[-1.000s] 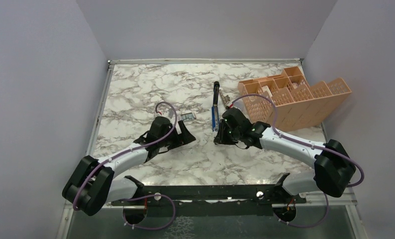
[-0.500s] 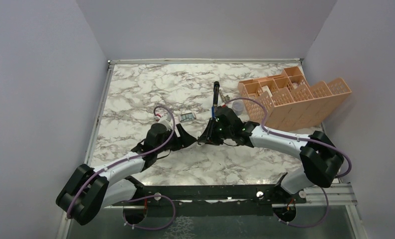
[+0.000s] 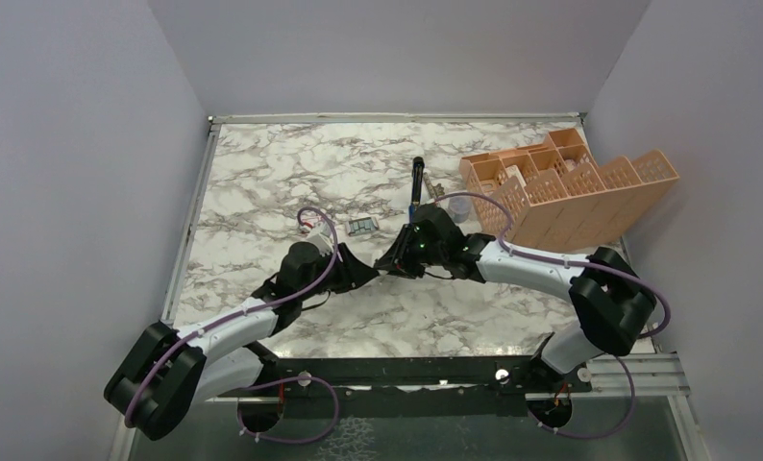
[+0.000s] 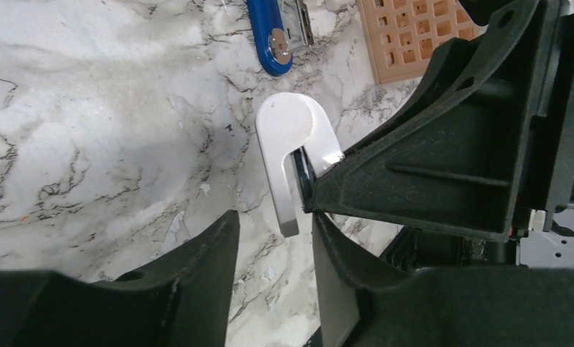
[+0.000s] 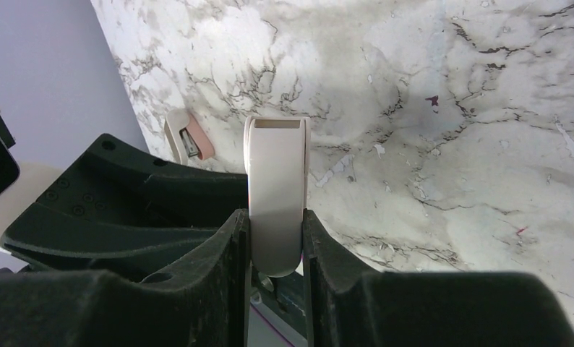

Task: Load the staples into the stapler

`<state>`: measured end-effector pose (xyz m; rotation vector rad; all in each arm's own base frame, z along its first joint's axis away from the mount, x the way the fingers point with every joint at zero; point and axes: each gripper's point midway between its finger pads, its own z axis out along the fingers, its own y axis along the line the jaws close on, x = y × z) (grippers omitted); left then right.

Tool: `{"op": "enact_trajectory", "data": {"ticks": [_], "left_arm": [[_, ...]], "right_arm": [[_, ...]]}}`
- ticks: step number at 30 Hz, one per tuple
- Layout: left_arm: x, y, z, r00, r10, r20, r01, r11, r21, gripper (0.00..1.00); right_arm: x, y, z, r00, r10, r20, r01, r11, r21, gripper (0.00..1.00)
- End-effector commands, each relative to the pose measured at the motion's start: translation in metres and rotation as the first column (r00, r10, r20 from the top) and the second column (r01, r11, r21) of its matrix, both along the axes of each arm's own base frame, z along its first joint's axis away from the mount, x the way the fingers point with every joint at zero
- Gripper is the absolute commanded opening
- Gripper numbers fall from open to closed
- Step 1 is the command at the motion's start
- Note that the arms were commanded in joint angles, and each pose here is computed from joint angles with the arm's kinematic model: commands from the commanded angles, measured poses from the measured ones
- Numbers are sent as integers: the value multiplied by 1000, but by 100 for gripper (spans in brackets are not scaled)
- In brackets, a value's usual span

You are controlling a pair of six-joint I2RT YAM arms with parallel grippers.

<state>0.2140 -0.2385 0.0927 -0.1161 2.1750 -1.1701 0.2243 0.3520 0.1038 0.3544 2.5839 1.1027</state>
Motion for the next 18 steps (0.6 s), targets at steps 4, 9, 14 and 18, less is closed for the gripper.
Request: {"op": "enact_trajectory", "data": {"ticks": [4, 9, 14, 18], "left_arm": [[1, -8, 9, 997, -48, 56, 49, 999, -13, 24], [-2, -9, 3, 996, -71, 52, 71, 997, 4, 1], [-3, -4, -2, 996, -68, 58, 66, 997, 30, 0], [1, 2, -10, 997, -47, 53, 42, 995, 93, 0]], "right_arm": [[-2, 17, 22, 999, 41, 13, -42, 996, 76, 12], [0, 9, 21, 998, 47, 35, -48, 999, 20, 11], [3, -3, 21, 998, 46, 34, -47, 999, 7, 11], [12, -12, 29, 998, 43, 51, -43, 999, 0, 11]]}}
